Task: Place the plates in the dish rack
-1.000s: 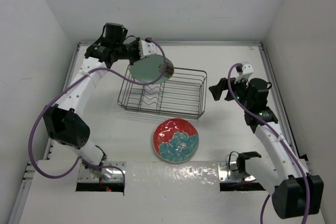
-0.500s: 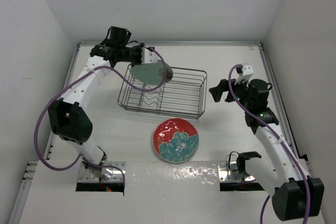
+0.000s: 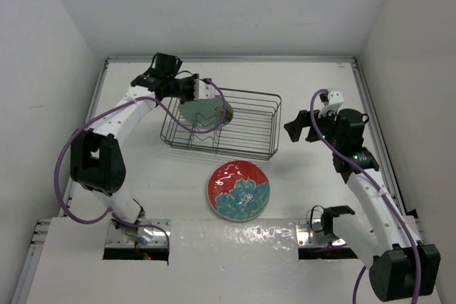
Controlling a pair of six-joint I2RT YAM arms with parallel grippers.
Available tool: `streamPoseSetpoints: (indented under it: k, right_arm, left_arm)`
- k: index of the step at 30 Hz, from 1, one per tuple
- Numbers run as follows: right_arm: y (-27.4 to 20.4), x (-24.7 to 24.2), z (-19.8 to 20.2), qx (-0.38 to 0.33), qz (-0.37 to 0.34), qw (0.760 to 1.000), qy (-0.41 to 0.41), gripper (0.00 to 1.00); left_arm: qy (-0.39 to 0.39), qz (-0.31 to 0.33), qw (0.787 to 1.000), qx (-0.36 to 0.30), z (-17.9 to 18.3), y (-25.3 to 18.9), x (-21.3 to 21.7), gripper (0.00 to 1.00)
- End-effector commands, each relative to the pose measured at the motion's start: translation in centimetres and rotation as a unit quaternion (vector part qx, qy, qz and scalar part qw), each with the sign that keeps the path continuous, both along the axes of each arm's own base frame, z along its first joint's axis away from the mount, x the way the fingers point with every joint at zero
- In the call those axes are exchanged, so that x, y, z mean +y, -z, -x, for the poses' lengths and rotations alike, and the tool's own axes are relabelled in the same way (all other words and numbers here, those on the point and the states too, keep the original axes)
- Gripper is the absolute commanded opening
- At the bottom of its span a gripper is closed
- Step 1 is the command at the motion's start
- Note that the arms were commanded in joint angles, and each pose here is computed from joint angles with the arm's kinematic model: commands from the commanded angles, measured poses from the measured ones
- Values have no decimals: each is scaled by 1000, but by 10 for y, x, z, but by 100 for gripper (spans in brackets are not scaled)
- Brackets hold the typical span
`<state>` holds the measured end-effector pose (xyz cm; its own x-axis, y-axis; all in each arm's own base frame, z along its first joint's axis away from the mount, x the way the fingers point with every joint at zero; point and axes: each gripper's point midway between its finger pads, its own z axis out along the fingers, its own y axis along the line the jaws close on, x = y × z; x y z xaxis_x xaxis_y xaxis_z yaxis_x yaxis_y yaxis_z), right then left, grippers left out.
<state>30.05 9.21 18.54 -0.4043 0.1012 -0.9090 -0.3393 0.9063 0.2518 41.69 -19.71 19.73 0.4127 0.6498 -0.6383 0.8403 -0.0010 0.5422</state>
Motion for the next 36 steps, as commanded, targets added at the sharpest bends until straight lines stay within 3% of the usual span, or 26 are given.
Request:
streamPoseSetpoints:
  k: [1,2,4,5,6,9,11,14,16,20,24,30,36]
  right_arm:
    - [-10,3,-2,-3,-1,1000,-5,96]
    - [-10,3,-2,-1,-2,1000,-6,96]
    - [-4,4,0,14,-3,1000,-8,96]
    - [1,4,3,26,-4,1000,-8,96]
    - [7,4,4,38,-3,999,-7,97]
    - [42,-1,19,116,6,993,6,99]
    - [66,-2,40,175,12,985,-1,99]
    - [85,4,63,204,-1,979,-19,99]
    - [87,5,73,203,-4,979,-21,99]
    - [95,15,89,216,-39,975,-37,99]
    - [126,34,104,248,-112,961,-54,93]
    - [137,53,108,243,-155,955,-72,73]
    - [160,69,129,276,-102,950,-103,71]
  left_arm:
    - [1,32,997,-68,-20,-33,-9,0]
    - [-6,38,997,-73,-23,-37,-9,3]
    - [-27,42,997,-67,-28,-39,-7,20]
    - [-38,47,996,-63,-29,-42,-6,31]
    - [-49,53,995,-65,-33,-47,-5,50]
    - [-83,66,992,-74,-42,-63,-1,73]
    - [-100,79,988,-85,-44,-77,2,81]
    - [-134,114,980,-90,-44,-104,5,96]
    - [-178,142,968,-103,-51,-126,13,98]
    - [-303,223,922,-89,-45,-180,41,99]
    - [-381,237,889,-91,-20,-205,74,98]
    - [-418,222,874,-110,33,-213,106,100]
    - [-446,218,867,-53,61,-193,114,100]
